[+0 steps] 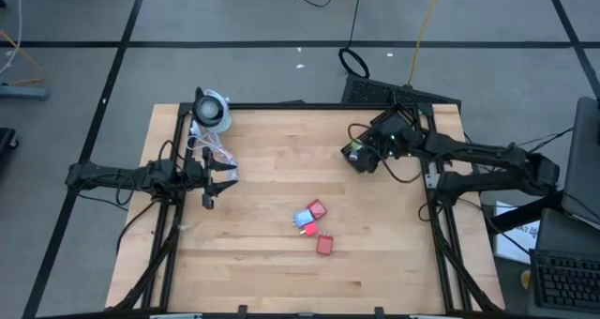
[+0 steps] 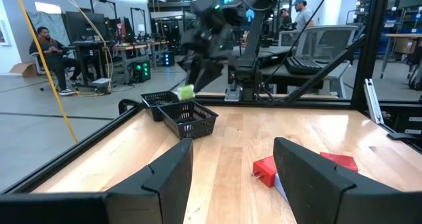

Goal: Pick & Place Office items
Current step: Put the small green charger adapter into the bottom black bin, then put the big light blue charger adapter into the bottom black bin

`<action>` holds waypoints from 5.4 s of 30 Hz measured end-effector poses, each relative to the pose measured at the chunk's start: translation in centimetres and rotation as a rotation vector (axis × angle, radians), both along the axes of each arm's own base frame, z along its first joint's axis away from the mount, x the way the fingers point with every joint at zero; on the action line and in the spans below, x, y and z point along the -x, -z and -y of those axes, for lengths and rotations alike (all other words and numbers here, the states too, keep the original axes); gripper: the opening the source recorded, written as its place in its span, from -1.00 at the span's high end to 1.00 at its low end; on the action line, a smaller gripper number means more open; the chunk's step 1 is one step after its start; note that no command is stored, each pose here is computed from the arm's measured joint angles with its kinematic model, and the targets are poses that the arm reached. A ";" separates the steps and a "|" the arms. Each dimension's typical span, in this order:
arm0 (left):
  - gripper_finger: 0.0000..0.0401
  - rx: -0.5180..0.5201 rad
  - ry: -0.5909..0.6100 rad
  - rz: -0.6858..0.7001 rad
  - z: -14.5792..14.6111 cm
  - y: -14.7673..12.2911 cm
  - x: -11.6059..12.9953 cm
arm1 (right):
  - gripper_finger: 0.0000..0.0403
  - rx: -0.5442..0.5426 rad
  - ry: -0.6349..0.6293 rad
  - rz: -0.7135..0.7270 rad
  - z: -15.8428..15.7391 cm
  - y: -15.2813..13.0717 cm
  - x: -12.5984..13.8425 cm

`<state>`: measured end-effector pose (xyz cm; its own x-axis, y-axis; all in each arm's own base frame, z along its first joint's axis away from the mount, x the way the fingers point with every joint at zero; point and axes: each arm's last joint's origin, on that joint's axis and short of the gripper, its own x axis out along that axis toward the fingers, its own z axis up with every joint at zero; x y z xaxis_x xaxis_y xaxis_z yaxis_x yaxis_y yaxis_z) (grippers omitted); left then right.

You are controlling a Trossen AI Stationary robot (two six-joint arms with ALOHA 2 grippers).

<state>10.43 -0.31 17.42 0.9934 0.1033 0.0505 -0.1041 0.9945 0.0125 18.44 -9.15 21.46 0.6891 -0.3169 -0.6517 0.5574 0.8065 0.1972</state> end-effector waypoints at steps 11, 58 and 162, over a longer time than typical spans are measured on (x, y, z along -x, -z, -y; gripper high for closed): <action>-0.07 0.000 0.000 0.000 0.0 0.0 0.0 | 0.41 -0.143 0.050 -0.323 3.6 -0.2 0.0; -0.07 0.000 0.000 0.000 0.0 0.0 0.0 | 0.11 -0.100 0.042 -0.474 7.8 1.9 -4.0; -0.26 0.395 -0.214 -0.580 5.7 1.6 -17.7 | 0.30 0.211 -0.677 0.863 -8.3 1.9 4.5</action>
<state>28.10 -5.99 15.85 0.8052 0.2002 -0.5582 -0.3824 0.8947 -0.2307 13.98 -0.85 19.56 0.9571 0.2473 0.1511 -0.2672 0.9549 0.1293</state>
